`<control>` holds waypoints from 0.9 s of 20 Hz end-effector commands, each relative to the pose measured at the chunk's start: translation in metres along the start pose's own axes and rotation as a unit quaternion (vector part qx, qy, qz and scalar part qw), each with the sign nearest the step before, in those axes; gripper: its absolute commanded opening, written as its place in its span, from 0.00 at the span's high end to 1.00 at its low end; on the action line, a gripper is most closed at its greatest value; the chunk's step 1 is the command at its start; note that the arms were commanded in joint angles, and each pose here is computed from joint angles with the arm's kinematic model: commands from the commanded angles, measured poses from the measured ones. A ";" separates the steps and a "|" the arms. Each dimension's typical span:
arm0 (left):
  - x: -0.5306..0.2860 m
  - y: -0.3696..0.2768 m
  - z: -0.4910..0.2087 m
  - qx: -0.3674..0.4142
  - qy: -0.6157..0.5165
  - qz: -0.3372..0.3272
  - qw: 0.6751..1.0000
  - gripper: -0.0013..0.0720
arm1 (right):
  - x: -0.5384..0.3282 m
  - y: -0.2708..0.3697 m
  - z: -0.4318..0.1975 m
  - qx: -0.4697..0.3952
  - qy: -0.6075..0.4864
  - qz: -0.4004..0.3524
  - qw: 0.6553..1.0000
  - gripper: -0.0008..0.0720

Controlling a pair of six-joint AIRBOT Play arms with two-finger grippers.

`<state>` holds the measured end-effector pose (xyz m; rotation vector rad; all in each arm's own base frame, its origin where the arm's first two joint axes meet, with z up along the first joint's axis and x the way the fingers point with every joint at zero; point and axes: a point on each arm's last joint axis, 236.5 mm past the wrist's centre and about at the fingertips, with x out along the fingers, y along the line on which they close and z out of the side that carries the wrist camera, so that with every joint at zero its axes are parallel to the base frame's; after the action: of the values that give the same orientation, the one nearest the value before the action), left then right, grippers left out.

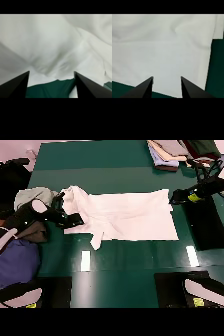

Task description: Fold the shirts.

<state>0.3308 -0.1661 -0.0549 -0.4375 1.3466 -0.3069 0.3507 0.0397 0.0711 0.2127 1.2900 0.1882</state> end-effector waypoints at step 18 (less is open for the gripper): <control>0.023 -0.028 0.003 -0.012 -0.014 -0.017 1.000 0.33 | -0.013 0.007 -0.006 -0.004 -0.017 0.006 1.000 0.44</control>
<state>0.3369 -0.2009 -0.0559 -0.4799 1.3158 -0.3255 0.3422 0.0430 0.0832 0.2163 1.2531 0.1978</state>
